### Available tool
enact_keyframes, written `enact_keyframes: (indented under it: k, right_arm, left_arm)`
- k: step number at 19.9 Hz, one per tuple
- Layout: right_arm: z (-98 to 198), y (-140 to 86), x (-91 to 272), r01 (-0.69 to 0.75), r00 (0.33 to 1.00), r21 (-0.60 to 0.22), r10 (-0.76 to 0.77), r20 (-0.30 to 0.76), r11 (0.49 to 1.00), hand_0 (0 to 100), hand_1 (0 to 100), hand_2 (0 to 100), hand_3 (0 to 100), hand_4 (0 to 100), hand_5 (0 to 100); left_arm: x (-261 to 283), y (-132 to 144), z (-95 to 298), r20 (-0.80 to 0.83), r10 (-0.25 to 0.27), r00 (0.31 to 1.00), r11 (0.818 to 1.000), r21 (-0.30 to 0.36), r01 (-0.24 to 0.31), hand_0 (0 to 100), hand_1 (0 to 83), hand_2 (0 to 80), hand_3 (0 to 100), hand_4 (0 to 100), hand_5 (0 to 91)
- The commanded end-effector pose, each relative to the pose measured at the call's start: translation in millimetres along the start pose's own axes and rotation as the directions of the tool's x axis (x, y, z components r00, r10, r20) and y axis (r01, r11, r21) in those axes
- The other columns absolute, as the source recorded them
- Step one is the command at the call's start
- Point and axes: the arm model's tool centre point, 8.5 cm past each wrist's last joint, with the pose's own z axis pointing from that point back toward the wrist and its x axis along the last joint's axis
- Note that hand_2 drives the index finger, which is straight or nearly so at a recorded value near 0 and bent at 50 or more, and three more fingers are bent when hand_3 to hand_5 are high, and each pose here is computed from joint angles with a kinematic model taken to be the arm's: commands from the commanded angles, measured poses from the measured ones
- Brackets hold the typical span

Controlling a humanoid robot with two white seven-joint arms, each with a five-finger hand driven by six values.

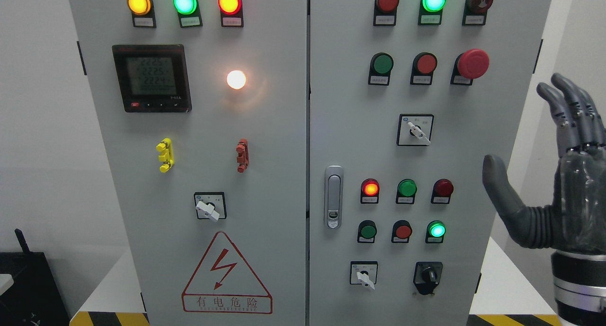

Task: Rotate and turn off gray switch

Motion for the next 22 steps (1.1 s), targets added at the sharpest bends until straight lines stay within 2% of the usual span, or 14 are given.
enact_keyframes:
  k: [1,3,4,6,10,12,13,16,22]
  right_arm:
    - [-1,1,-2,-0.001,1.0,0.003,0.001,-0.004,1.0,41,20,15,38,29,19]
    - [-1,2,-3,0.0,1.0,0.005,0.0,-0.006,1.0,40,23,22,51,41,41]
    - [-1,3,-3,0.002,1.0,0.006,-0.002,-0.008,1.0,40,25,26,54,45,48]
    - [0,5,-5,0.007,1.0,0.012,-0.007,-0.021,1.0,39,29,29,57,51,57]
    - [-1,8,-8,0.02,0.998,0.016,-0.019,-0.055,1.0,31,37,31,64,67,84]
    - [-1,9,-9,0.027,0.996,0.017,-0.025,-0.081,0.999,29,38,31,66,73,91]
    - [-1,9,-10,0.028,0.996,0.016,-0.026,-0.088,0.999,27,37,31,71,80,99]
    - [-1,14,-11,0.041,0.992,0.027,-0.037,-0.12,0.999,25,35,36,81,90,100]
    - [-1,29,-10,0.072,0.983,0.063,-0.06,-0.176,0.995,21,34,42,92,94,100]
  left_arm:
    - [14,0,-1,0.033,0.029,0.999,1.0,0.001,-0.029,12,38.9,0.0,0,0,0.0]
    - [14,0,-1,0.033,0.029,0.999,1.0,0.001,-0.029,12,38.9,0.0,0,0,0.0]
    - [14,1,-2,0.033,0.028,0.999,1.0,0.002,-0.029,12,38.9,0.0,0,0,0.0]
    - [14,0,-1,0.033,0.029,0.999,1.0,0.001,-0.029,12,38.9,0.0,0,0,0.0]
    - [14,1,-2,0.033,0.028,0.999,1.0,0.002,-0.029,12,38.9,0.0,0,0,0.0]
    - [14,1,-2,0.033,0.028,0.999,1.0,0.002,-0.029,12,38.9,0.0,0,0,0.0]
    - [14,1,-2,0.033,0.028,0.999,1.0,0.002,-0.029,12,38.9,0.0,0,0,0.0]
    - [14,0,-1,0.033,0.029,0.999,1.0,0.001,-0.029,12,38.9,0.0,0,0,0.0]
    - [14,1,-2,0.033,0.028,0.999,1.0,0.002,-0.029,12,38.9,0.0,0,0,0.0]
